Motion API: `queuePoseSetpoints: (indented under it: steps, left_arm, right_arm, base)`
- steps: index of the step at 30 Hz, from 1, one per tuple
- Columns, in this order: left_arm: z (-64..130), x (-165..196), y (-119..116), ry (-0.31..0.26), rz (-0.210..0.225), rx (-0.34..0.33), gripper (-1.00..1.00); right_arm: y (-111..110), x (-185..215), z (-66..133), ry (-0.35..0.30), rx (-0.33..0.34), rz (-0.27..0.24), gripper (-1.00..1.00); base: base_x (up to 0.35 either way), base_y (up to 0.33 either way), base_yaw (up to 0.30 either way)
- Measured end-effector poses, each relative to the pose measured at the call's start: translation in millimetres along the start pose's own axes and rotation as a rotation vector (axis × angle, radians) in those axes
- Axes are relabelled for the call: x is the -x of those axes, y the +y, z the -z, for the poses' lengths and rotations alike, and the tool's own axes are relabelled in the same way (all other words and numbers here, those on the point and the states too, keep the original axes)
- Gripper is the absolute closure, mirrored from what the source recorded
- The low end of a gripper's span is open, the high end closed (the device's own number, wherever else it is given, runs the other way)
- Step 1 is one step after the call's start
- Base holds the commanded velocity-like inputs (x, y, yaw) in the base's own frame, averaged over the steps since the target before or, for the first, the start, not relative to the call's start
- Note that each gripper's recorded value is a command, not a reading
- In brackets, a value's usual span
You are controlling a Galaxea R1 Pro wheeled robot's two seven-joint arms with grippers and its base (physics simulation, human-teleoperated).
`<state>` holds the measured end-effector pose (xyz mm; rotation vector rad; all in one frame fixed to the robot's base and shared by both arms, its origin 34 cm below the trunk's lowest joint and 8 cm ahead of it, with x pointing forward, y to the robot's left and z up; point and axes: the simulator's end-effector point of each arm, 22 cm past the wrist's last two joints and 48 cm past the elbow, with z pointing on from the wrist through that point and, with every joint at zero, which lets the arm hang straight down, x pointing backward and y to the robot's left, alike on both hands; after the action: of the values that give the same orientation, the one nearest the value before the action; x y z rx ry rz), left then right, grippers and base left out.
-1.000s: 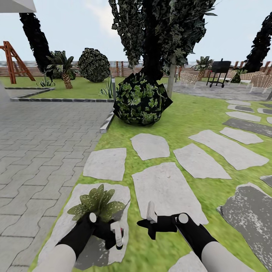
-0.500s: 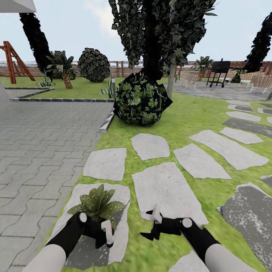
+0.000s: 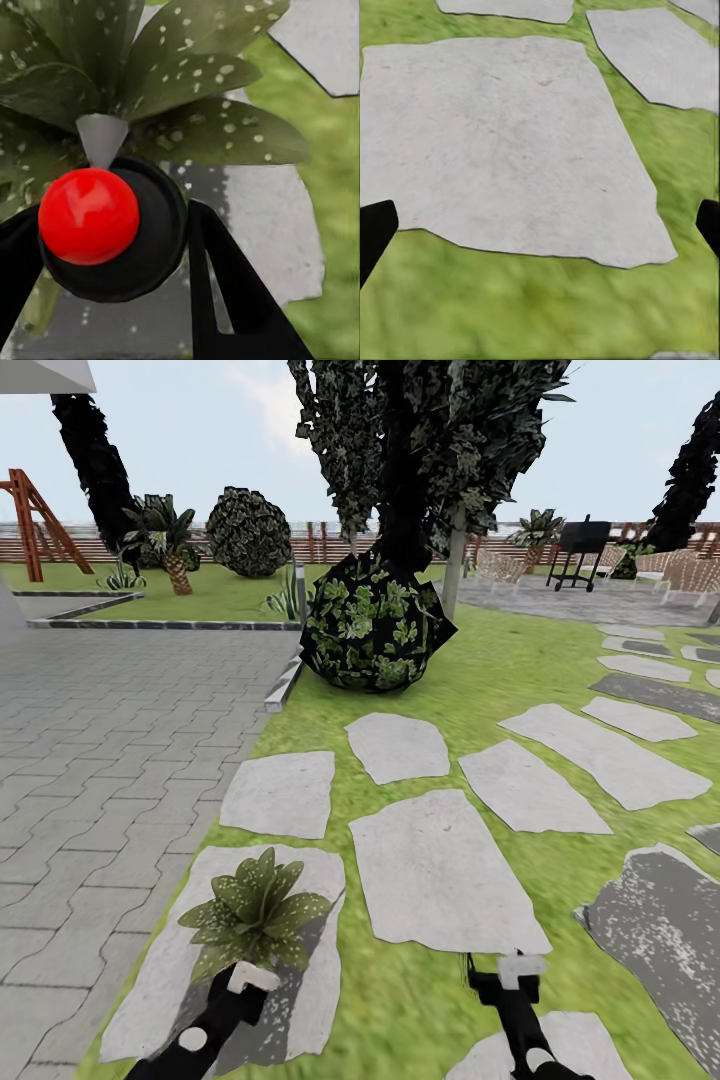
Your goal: Pick up the pesticide atomizer in the garden and spray insectifuge to fully cover both potted plants in the garden.
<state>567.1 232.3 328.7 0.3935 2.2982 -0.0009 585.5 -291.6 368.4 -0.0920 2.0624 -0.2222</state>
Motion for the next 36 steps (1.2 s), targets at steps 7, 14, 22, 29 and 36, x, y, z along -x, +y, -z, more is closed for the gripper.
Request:
queuePoseSetpoints:
  steps: [7, 14, 22, 29, 36]
  left_arm:
    - [20.4, -45, 15, 0.025, 0.092, 0.117, 1.00]
    - [28.6, -72, 23, 0.077, 0.195, 0.160, 1.00]
    - [28.8, -73, 24, 0.077, 0.200, 0.162, 1.00]
    - [31.4, -79, 22, 0.085, 0.200, 0.160, 1.00]
    - [31.8, -79, 19, 0.086, 0.193, 0.153, 1.00]
  right_arm:
    - [-15, -33, 37.4, -0.024, -0.085, -0.028, -1.00]
    - [-15, -74, 58.9, 0.069, -0.077, -0.004, -1.00]
    - [-13, -82, 64.6, 0.087, -0.073, -0.003, -1.00]
    - [-11, -108, 85.7, 0.131, -0.065, 0.005, -1.00]
    - [-11, -110, 87.7, 0.135, -0.065, 0.006, -1.00]
  base:
    - [0.000, 0.000, 0.000]
    - [0.000, 0.000, 0.000]
    - [0.000, 0.000, 0.000]
    - [0.000, 0.000, 0.000]
    - [0.000, 0.000, 0.000]
